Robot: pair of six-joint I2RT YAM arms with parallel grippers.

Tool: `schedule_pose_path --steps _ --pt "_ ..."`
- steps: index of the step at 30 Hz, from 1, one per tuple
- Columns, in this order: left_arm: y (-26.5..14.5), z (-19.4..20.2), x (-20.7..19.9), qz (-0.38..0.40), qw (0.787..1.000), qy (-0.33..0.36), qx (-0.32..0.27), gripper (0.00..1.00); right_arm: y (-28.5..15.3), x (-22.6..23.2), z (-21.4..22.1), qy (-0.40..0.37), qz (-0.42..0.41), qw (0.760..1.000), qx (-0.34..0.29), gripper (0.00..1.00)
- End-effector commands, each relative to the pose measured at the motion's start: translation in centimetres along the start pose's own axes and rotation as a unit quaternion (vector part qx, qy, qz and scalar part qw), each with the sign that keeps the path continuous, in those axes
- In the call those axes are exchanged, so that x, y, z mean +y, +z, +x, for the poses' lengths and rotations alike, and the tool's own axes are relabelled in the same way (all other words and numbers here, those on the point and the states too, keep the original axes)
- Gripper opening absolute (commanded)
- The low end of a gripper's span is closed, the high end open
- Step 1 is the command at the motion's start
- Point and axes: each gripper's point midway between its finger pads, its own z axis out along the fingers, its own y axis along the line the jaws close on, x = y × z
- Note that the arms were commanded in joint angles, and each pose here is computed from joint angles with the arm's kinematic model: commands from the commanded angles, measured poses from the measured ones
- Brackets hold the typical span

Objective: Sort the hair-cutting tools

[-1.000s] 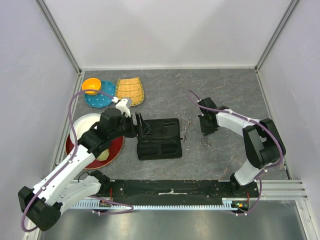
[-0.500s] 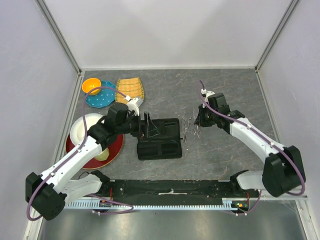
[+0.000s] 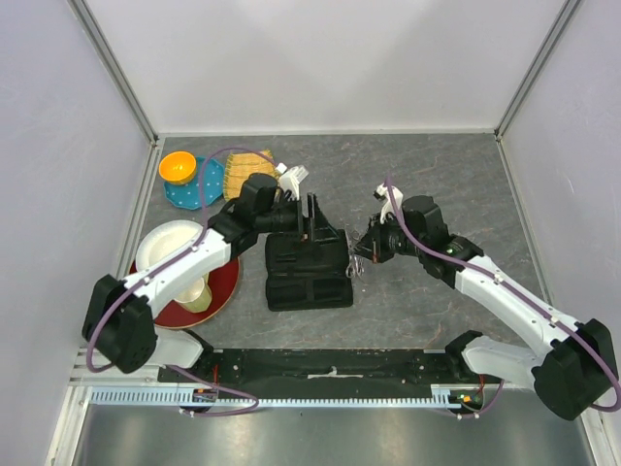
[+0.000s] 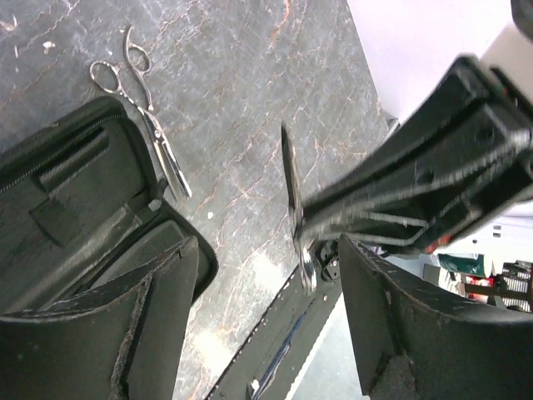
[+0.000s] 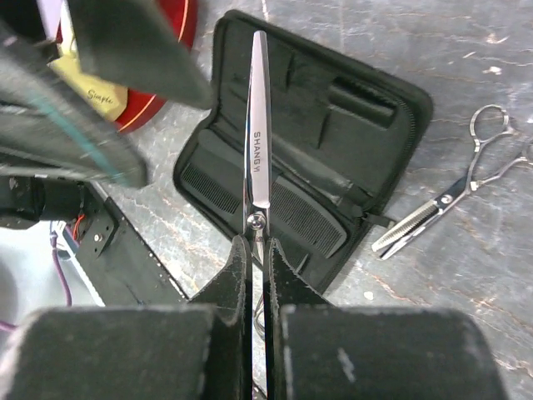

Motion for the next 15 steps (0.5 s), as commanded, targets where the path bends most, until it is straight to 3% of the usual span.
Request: schedule_pose_path --steps 1,6,10,11,15 --pt "1.2 -2.7 -2.8 0.040 0.999 0.020 -0.023 0.74 0.1 2.6 -0.9 -0.024 -0.034 0.999 -0.015 0.00" --pt "3.5 -1.2 -1.9 0.022 1.000 0.000 0.005 0.73 0.8 2.1 0.0 -0.039 -0.008 0.999 0.002 0.00" --pt "4.5 -0.4 -0.6 -0.007 1.000 -0.025 0.012 0.66 1.0 2.5 0.4 -0.046 -0.007 0.999 0.005 0.00" --pt "4.6 -0.4 -0.5 -0.009 1.000 -0.025 0.011 0.62 1.0 2.4 0.4 -0.046 -0.006 0.999 0.005 0.00" --pt "5.0 -0.1 -0.8 -0.015 1.000 -0.010 0.023 0.23 1.5 2.1 1.2 -0.042 0.000 0.999 0.016 0.00"
